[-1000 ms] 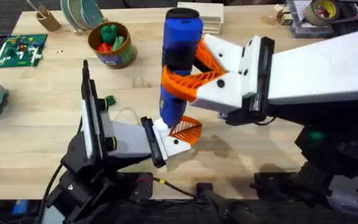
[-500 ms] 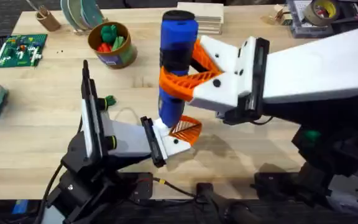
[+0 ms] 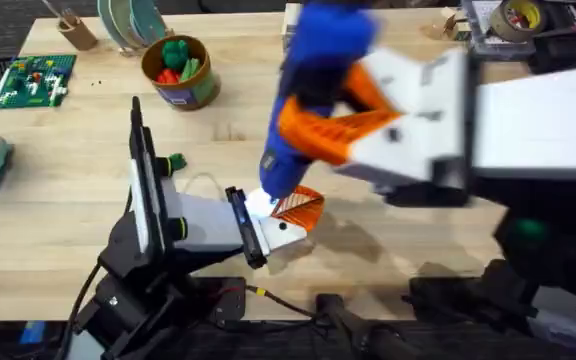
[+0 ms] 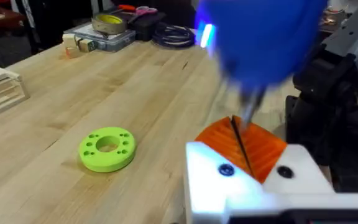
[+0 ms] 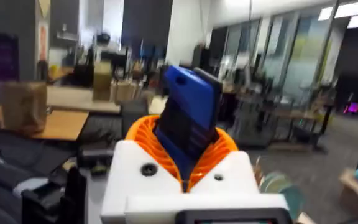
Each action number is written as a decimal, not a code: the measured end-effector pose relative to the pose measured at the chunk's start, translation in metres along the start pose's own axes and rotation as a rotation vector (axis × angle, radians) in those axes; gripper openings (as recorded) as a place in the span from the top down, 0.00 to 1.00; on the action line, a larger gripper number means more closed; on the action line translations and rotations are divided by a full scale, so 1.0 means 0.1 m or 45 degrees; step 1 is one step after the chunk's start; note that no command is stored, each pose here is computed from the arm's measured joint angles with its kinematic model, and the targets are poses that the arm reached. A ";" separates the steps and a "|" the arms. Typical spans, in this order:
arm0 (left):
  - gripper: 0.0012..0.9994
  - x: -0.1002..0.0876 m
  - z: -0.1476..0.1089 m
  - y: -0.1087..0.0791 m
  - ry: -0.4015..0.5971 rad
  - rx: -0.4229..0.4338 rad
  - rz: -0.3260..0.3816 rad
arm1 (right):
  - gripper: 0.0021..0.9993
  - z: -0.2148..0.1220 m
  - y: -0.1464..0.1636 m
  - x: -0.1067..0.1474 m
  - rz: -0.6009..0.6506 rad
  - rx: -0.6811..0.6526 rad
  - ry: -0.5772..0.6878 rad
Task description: Pick up the gripper from the table and insert it into the empty holder that is missing its gripper. Then pick up a screw, insert it into the mounting hole, and use the screwdriver to tighten it. Finally, clean up the table by picking up the vegetable and placing it into the bucket.
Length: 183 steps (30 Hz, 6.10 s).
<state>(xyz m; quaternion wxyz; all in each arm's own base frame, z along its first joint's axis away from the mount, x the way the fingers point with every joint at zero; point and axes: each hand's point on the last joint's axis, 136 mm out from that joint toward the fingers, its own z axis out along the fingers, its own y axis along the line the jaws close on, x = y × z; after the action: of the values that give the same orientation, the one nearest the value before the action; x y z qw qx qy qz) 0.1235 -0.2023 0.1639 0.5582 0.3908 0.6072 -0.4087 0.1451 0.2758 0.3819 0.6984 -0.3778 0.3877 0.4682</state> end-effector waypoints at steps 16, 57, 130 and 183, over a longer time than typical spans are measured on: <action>1.00 0.00 0.00 0.00 0.000 -0.003 0.000 | 0.97 -0.55 -1.35 0.92 -0.335 0.513 0.488; 1.00 0.00 0.00 0.05 -0.001 -0.036 0.000 | 0.83 -2.19 -2.48 3.20 -0.734 0.038 2.157; 0.01 -0.74 -0.66 0.54 0.231 -0.674 -0.095 | 0.01 -1.28 -1.59 0.81 0.035 0.948 1.325; 0.01 -0.35 -1.81 1.50 1.764 -1.298 -0.565 | 0.01 -1.41 -1.49 0.94 0.096 0.937 1.425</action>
<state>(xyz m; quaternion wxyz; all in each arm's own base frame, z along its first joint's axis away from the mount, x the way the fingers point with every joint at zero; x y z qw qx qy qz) 0.2009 0.0199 0.1972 0.0796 0.1273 0.9786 0.1408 0.2844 0.1429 0.2635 0.4586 -0.2868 0.8387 0.0631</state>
